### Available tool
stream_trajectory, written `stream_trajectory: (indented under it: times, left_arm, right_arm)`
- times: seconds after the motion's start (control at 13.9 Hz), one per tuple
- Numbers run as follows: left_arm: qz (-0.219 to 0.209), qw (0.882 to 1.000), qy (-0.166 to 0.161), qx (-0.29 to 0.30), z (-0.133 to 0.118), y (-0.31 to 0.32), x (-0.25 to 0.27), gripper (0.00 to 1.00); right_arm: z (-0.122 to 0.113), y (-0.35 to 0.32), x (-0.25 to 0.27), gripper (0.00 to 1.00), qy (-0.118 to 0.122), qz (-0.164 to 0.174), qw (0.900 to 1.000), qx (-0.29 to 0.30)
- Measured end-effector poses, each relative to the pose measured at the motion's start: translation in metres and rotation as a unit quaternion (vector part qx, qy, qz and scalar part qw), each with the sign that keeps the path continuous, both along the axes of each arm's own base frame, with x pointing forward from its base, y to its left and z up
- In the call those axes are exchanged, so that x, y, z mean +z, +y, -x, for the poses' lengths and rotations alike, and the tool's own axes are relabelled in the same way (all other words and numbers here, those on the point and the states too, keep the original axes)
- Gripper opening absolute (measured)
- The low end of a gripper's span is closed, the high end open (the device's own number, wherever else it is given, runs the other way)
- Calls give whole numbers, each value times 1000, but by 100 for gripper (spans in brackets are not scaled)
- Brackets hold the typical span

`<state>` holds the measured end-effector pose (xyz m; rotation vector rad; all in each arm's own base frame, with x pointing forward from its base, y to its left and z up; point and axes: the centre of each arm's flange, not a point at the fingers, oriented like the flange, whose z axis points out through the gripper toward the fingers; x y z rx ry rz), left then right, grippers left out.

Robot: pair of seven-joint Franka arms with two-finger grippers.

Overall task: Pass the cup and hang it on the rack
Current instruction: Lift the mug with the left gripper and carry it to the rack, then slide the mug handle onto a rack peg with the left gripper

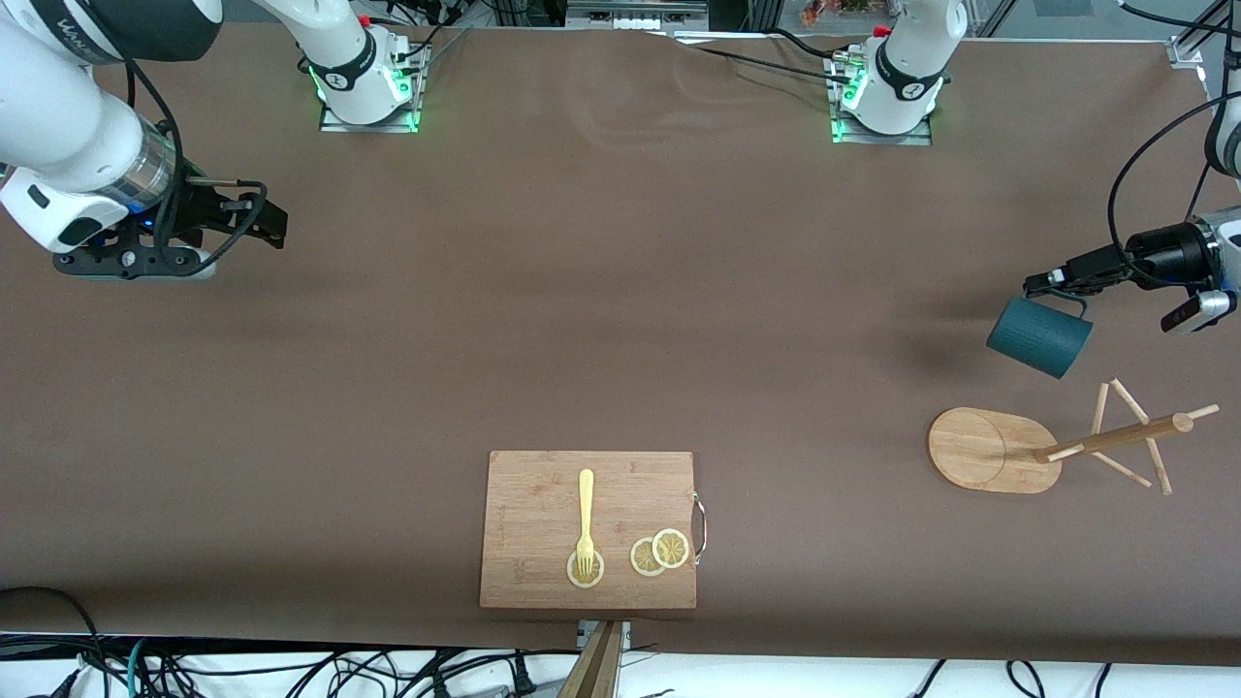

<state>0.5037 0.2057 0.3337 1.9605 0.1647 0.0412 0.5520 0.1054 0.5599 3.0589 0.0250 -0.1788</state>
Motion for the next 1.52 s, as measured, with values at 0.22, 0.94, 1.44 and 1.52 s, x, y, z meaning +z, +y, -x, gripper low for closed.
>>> stream_trajectory:
  times: [0.22,0.94,1.44,1.52]
  left_arm:
    - [28,1000,11,0,-6,24,-16,21]
    - [96,995,-6,37,-27,45,-37,21]
    - [127,990,-15,52,-41,65,-57,21]
    - [132,990,-16,53,-42,65,-59,21]
  right_arm:
    - [2,9,-2,100,0,5,1000,3]
    - [0,9,-10,100,7,8,1000,3]
    - [0,9,-10,100,7,8,1000,3]
    - [0,9,-10,100,7,8,1000,3]
